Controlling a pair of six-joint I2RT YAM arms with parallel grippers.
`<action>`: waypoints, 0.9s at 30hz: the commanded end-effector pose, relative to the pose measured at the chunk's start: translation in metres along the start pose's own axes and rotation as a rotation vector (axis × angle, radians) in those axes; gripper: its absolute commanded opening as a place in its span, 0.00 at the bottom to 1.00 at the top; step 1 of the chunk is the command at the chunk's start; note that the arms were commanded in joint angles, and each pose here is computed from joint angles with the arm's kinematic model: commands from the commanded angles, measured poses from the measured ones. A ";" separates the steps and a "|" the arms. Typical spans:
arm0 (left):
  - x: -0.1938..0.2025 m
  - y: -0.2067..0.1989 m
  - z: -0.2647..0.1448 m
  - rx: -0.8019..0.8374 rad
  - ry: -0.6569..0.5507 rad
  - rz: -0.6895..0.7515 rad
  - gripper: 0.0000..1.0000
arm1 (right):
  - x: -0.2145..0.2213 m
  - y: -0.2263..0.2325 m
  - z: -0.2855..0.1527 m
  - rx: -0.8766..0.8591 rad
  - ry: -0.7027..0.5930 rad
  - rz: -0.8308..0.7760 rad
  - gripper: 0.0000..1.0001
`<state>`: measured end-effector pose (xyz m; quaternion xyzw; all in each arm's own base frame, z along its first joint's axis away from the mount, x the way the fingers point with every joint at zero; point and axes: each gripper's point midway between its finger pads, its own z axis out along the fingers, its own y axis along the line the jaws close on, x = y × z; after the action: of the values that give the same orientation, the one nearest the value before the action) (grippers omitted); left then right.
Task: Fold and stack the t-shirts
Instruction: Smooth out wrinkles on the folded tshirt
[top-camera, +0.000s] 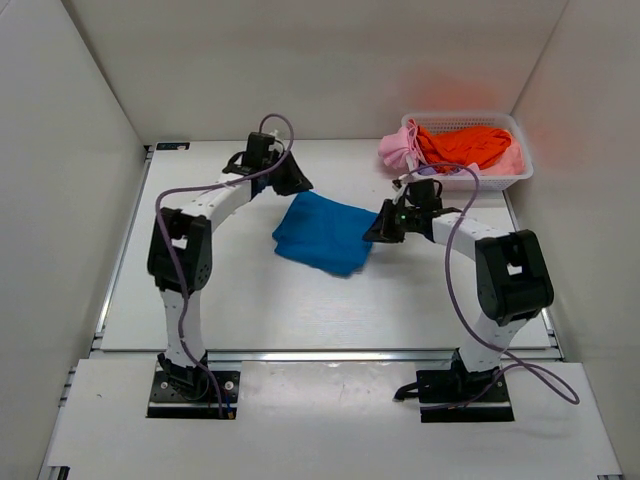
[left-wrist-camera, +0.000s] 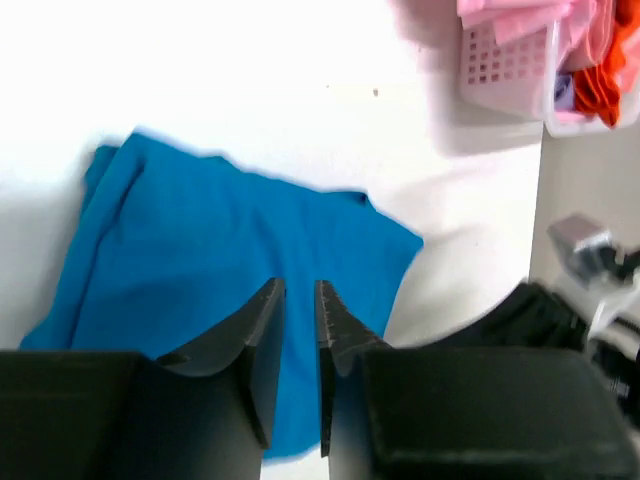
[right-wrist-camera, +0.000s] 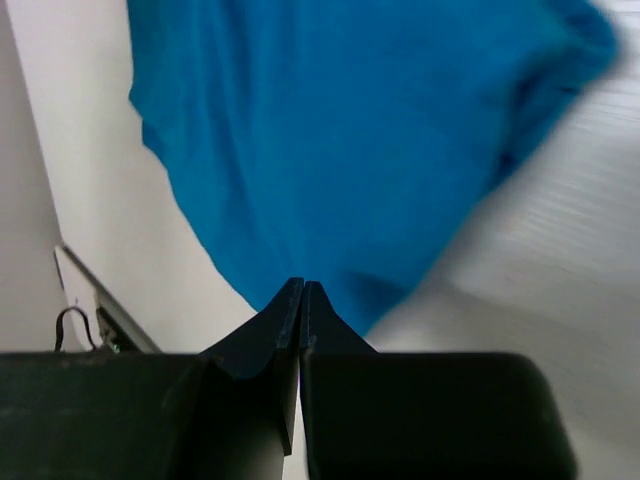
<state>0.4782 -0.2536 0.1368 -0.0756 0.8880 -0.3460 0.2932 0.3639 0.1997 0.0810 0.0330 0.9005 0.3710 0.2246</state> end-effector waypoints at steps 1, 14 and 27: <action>0.009 0.011 0.041 -0.028 0.059 -0.051 0.28 | 0.011 0.036 0.017 -0.144 0.076 -0.041 0.00; 0.030 0.107 0.062 -0.308 0.091 -0.151 0.26 | 0.054 -0.027 0.050 0.140 0.265 0.022 0.00; -0.017 0.050 0.007 -0.075 -0.017 -0.089 0.63 | 0.000 0.019 0.011 0.052 0.175 -0.186 0.17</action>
<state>0.4948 -0.2184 0.0444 -0.1603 0.9188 -0.2792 0.2285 0.3614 0.2191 0.0427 -0.0421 0.9397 0.3179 0.1191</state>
